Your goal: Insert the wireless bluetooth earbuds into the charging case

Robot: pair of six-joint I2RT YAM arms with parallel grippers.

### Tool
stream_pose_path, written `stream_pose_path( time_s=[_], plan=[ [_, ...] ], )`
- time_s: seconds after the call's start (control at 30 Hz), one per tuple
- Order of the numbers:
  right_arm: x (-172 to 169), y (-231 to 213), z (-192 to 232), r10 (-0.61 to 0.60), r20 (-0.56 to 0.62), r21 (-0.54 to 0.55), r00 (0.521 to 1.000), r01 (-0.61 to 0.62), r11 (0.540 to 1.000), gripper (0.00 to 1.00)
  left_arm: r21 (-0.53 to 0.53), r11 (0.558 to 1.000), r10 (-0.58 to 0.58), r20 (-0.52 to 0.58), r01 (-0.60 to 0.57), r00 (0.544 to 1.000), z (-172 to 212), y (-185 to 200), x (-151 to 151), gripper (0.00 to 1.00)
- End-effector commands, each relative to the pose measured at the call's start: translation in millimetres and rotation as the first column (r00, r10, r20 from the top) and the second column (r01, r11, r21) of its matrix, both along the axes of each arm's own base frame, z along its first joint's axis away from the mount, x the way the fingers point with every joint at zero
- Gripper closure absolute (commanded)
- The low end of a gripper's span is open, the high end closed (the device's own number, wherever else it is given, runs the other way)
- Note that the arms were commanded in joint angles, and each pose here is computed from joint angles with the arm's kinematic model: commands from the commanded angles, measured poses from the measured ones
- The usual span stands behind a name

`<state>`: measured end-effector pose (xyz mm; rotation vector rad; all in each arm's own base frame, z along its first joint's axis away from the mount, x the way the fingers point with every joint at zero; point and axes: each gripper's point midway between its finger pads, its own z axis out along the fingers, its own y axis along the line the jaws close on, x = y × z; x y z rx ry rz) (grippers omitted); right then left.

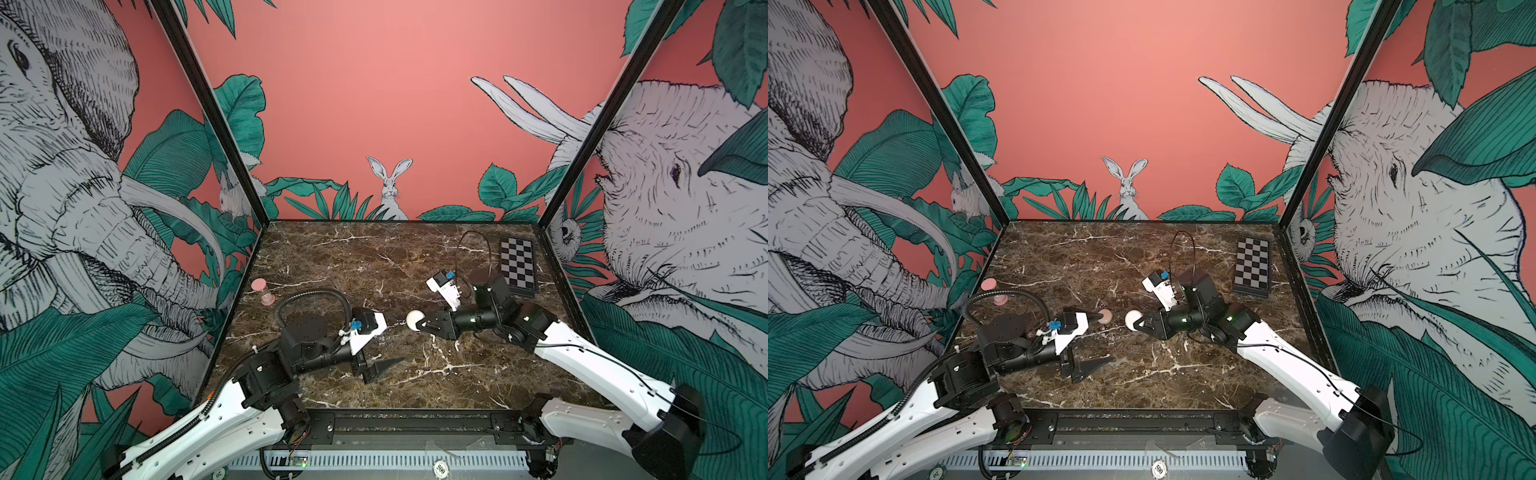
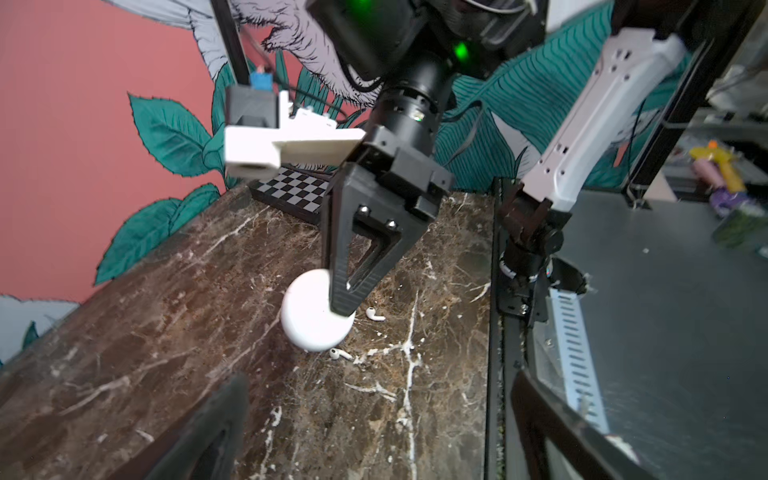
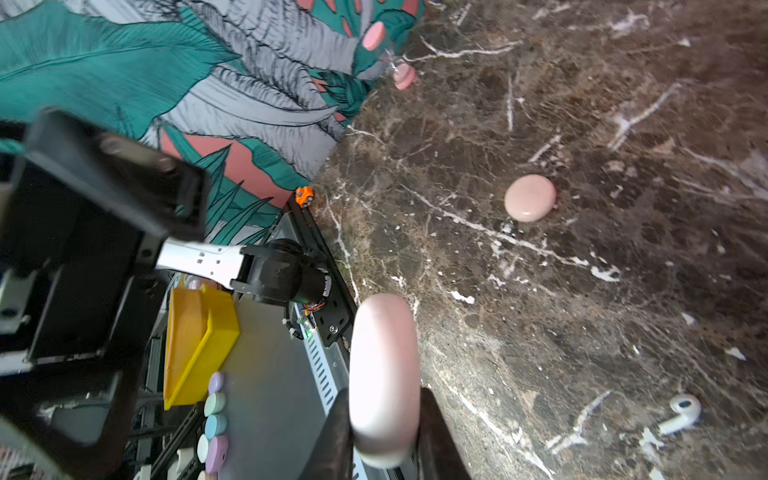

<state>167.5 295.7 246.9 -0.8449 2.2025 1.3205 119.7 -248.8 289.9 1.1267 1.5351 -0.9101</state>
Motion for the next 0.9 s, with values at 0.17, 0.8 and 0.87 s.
stream_pose_path(
  time_s=[0.17, 0.8, 0.87],
  plan=[
    [-33.1, -0.1, 28.3, 0.172, 0.104, 0.097, 0.98, -0.182, 0.978, 1.0, -0.093, 0.979, -0.204, -0.327, 0.183, 0.923, 0.0, -9.5, -20.2, 0.02],
    [-53.9, 10.4, 23.2, 0.263, 0.123, 0.07, 0.957, -0.272, 0.96, 1.0, -0.138, 0.931, -0.361, -0.47, 0.338, 0.805, -10.5, -39.3, -19.5, 0.49],
    [-53.8, 11.3, 22.5, 0.263, 0.122, 0.065, 0.957, -0.272, 0.96, 1.0, -0.138, 0.926, -0.372, -0.484, 0.35, 0.792, -11.9, -40.9, -20.1, 0.55]
  ],
)
